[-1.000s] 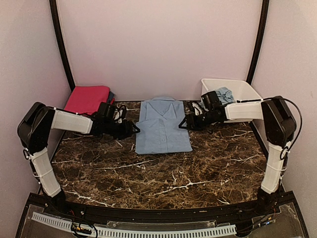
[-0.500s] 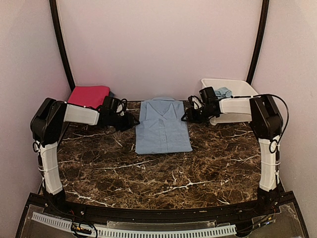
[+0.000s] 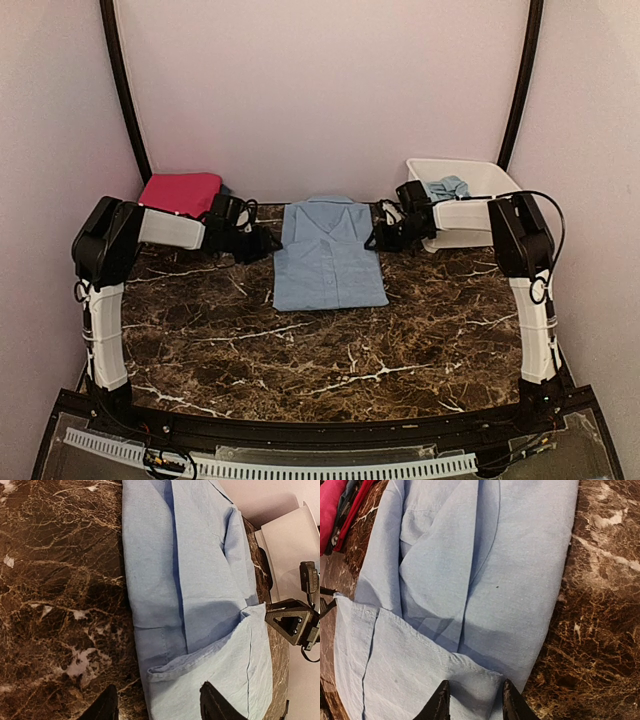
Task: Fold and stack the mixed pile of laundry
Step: Smooth out the 2/3-rectangle-folded shirt at the center of the board.
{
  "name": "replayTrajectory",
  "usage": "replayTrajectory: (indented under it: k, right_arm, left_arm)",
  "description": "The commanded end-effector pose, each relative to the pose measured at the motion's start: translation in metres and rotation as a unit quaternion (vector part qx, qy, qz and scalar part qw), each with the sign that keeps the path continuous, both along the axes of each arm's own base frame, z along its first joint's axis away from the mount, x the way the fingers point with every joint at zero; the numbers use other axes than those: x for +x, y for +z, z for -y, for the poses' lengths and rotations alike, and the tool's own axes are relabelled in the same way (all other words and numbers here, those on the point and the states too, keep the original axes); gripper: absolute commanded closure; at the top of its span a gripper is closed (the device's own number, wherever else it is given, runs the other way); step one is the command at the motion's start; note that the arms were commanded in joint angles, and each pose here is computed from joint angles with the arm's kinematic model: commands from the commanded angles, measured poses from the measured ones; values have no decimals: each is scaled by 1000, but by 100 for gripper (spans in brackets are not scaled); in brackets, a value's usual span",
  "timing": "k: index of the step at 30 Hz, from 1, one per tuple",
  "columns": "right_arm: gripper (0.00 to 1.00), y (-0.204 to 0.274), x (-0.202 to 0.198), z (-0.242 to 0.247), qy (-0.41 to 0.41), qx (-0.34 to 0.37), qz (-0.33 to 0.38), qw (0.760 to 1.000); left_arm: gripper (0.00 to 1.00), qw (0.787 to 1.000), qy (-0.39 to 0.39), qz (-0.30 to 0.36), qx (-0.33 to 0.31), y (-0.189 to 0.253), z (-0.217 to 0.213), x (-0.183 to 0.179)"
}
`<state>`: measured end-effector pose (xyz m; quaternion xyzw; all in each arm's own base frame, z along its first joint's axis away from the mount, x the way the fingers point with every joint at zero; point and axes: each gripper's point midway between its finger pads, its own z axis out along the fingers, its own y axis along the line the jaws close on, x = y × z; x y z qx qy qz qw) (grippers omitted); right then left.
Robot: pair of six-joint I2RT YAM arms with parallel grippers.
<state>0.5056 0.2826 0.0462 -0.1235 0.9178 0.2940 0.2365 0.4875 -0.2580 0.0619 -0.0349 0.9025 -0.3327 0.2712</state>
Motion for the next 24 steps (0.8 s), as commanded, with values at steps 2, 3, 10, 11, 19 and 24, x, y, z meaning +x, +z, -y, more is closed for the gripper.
replayTrajectory:
  k: [2, 3, 10, 11, 19, 24]
  right_arm:
    - [76, 11, 8, -6, 10, 13, 17, 1000]
    - [80, 11, 9, -6, 10, 14, 17, 1000]
    - [100, 19, 6, -3, 6, 20, 26, 999]
    - [100, 21, 5, -3, 5, 21, 29, 999]
    - [100, 45, 5, 12, -15, 17, 59, 998]
    - [100, 54, 10, 22, -29, 22, 73, 997]
  left_arm:
    - [45, 1000, -6, 1, -6, 3, 3, 8]
    - [47, 1000, -7, 1, -5, 2, 3, 9]
    - [72, 999, -35, 14, -30, 10, 15, 11]
    - [74, 999, -37, 15, -33, 11, 16, 11]
    - [100, 996, -51, 35, -59, 27, 25, 15]
    - [100, 996, -51, 42, -58, 27, 26, 20]
